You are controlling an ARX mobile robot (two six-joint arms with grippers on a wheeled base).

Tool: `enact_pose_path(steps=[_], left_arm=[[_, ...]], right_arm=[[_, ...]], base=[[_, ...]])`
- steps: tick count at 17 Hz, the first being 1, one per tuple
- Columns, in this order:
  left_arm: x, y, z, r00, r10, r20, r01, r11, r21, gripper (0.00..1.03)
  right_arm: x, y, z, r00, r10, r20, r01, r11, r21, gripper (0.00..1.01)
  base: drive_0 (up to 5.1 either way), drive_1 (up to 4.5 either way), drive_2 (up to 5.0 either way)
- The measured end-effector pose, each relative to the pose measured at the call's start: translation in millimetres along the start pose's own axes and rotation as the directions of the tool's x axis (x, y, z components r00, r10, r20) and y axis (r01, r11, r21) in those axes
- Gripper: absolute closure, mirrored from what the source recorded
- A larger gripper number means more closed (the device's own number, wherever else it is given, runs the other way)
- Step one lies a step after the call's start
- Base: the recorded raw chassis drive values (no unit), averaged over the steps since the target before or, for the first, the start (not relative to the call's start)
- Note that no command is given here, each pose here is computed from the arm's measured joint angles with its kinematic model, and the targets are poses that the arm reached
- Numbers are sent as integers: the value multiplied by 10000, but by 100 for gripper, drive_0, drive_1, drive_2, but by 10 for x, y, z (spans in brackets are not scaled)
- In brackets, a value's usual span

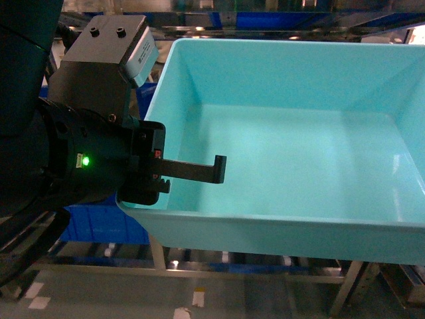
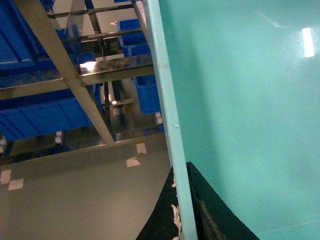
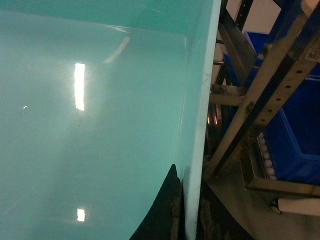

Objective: Organize blue bins on left shelf correctly

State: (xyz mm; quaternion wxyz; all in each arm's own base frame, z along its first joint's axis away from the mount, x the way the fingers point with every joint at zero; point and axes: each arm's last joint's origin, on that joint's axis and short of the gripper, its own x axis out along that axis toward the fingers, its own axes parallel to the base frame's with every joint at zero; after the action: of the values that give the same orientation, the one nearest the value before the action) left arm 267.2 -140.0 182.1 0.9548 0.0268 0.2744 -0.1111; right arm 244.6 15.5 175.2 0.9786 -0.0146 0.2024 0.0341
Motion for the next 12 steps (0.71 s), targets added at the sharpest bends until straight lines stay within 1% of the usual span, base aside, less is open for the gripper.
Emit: enact_pose_path(steps=[9, 11, 12], left_arm=[[-3, 0, 2, 10000, -4, -1, 4, 10000, 4, 101], [-2, -2, 3, 10000, -68, 16, 68, 10000, -6, 101], [-6, 0, 5, 10000, -15, 24, 15, 10000, -2, 101]], right_arm=[[1, 0, 0, 10000, 8, -11, -8, 10000, 0, 99], [3, 1, 0, 10000, 23, 0, -23, 10000, 2, 99], [-1, 1, 4, 10000, 15, 23, -15, 10000, 2, 99]], base=[[-5, 429, -438], [0, 0, 0], [0, 0, 0]])
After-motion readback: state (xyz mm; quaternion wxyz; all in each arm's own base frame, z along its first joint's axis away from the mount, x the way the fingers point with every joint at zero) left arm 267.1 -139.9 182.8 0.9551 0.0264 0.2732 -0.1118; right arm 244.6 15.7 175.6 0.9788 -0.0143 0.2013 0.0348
